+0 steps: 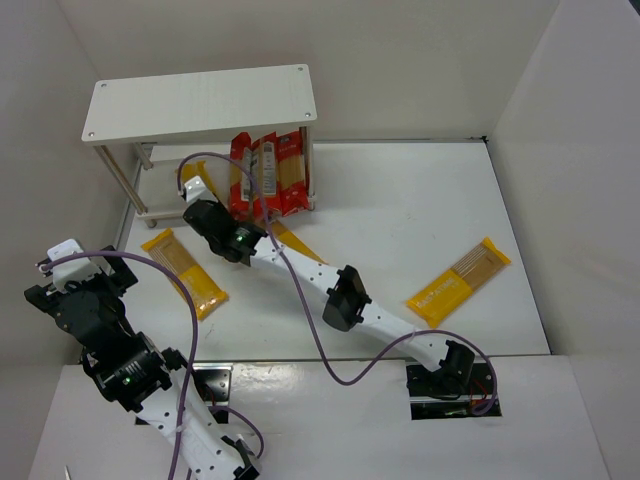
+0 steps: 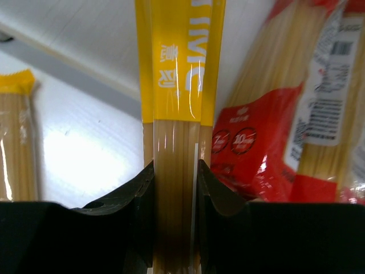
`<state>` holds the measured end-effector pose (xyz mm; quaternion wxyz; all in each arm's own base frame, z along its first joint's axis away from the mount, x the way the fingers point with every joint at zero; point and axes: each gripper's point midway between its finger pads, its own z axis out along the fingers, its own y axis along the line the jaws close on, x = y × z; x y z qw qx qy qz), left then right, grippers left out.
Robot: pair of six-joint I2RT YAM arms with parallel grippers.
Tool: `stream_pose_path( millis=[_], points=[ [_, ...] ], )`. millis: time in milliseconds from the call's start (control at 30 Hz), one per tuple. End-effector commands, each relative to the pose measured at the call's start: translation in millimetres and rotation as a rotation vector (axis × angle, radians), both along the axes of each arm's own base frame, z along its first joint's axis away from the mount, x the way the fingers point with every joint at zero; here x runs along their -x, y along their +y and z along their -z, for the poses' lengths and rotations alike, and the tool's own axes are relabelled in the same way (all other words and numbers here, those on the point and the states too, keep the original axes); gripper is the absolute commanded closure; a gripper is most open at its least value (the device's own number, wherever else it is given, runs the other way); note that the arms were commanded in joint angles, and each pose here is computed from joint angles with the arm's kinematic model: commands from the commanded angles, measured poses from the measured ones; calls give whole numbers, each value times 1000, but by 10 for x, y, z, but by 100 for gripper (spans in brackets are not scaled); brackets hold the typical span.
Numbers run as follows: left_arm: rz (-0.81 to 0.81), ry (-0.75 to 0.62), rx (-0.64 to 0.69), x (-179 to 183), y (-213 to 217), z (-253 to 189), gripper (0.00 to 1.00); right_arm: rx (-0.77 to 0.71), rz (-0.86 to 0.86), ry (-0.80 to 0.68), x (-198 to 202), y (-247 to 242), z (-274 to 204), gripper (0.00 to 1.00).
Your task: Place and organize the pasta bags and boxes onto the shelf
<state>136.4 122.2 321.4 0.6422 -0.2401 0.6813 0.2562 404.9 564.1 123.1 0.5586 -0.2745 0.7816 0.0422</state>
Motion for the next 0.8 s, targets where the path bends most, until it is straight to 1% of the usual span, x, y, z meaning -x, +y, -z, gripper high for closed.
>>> stream_pose_path(
  millis=[0, 100, 167, 233, 300, 433, 533, 767],
  points=[
    [-5, -28, -9, -21, 26, -64, 0, -256, 100, -218, -215, -6, -1069, 100],
    [-14, -27, -9, -9, 39, -64, 0, -281, 110, -239, -233, -7, -1146, 100],
    [-14, -27, -9, -9, 39, -64, 0, -276, 132, -251, -314, -41, -1070, 100],
    [-14, -27, -9, -9, 39, -64, 0, -291, 141, -273, -329, -50, -1137, 100],
    [-14, -27, -9, -9, 39, -64, 0, -267, 148, -286, -356, -49, -1041, 100],
    [-14, -27, -9, -9, 39, -64, 0, -278, 193, -337, -504, -150, -1078, 100],
    [-14, -21, -3, -23, 53, -49, 0, -279, 200, -361, -530, -144, -1046, 100],
    [-24, -21, -3, -11, 66, -49, 0, -354, 257, -380, -796, -332, -1104, 100]
  ],
)
